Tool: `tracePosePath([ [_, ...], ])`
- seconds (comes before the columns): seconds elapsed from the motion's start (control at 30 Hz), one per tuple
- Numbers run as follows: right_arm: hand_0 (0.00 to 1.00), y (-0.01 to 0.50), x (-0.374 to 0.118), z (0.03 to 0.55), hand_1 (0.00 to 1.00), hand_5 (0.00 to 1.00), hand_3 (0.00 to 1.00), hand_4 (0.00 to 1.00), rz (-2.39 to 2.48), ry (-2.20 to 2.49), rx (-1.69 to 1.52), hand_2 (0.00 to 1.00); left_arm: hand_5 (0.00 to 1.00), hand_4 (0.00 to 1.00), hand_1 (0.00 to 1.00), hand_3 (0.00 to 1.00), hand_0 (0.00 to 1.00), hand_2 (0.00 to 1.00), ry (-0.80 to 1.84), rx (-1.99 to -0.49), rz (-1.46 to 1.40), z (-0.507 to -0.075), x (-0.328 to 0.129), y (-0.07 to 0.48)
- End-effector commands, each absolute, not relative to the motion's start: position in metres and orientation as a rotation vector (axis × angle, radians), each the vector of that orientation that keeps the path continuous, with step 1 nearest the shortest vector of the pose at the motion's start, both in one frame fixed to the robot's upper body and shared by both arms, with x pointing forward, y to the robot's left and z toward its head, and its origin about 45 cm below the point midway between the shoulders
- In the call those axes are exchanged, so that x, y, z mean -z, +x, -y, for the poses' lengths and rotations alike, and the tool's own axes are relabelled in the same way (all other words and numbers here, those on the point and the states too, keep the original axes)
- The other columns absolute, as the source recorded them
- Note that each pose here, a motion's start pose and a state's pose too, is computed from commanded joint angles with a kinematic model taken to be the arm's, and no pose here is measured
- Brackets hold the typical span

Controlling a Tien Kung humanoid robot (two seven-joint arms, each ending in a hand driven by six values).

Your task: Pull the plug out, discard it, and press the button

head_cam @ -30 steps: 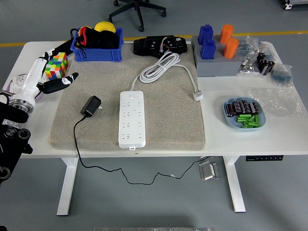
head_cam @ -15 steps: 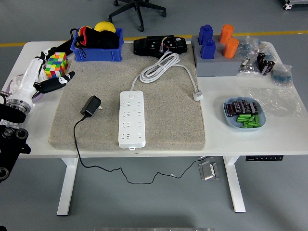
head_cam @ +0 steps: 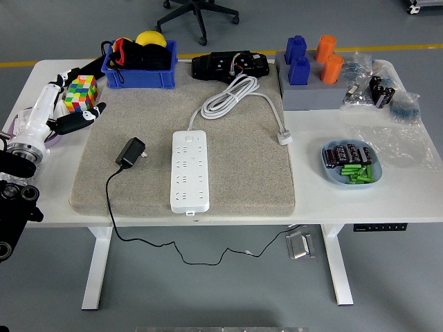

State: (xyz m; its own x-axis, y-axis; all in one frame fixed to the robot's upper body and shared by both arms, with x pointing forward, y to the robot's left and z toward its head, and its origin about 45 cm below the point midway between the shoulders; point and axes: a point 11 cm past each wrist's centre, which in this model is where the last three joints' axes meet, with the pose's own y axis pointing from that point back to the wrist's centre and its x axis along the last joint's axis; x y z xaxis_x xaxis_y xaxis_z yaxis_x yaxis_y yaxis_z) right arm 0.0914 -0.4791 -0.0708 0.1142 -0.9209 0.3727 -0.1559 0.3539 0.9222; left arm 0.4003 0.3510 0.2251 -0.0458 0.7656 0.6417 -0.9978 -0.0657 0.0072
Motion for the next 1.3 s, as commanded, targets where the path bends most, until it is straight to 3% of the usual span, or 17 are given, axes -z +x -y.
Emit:
tracePosePath([
  [1.3,0.767,0.0911,0.0723,0.4761,0.729,0.658,0.713,0.883,1.361,1.086,0.776,0.724,0.277,0.803,0.958,0.938,0.924,0.940,0.568,-1.545,0.519,-0.3459,-0.2239,0.3993],
])
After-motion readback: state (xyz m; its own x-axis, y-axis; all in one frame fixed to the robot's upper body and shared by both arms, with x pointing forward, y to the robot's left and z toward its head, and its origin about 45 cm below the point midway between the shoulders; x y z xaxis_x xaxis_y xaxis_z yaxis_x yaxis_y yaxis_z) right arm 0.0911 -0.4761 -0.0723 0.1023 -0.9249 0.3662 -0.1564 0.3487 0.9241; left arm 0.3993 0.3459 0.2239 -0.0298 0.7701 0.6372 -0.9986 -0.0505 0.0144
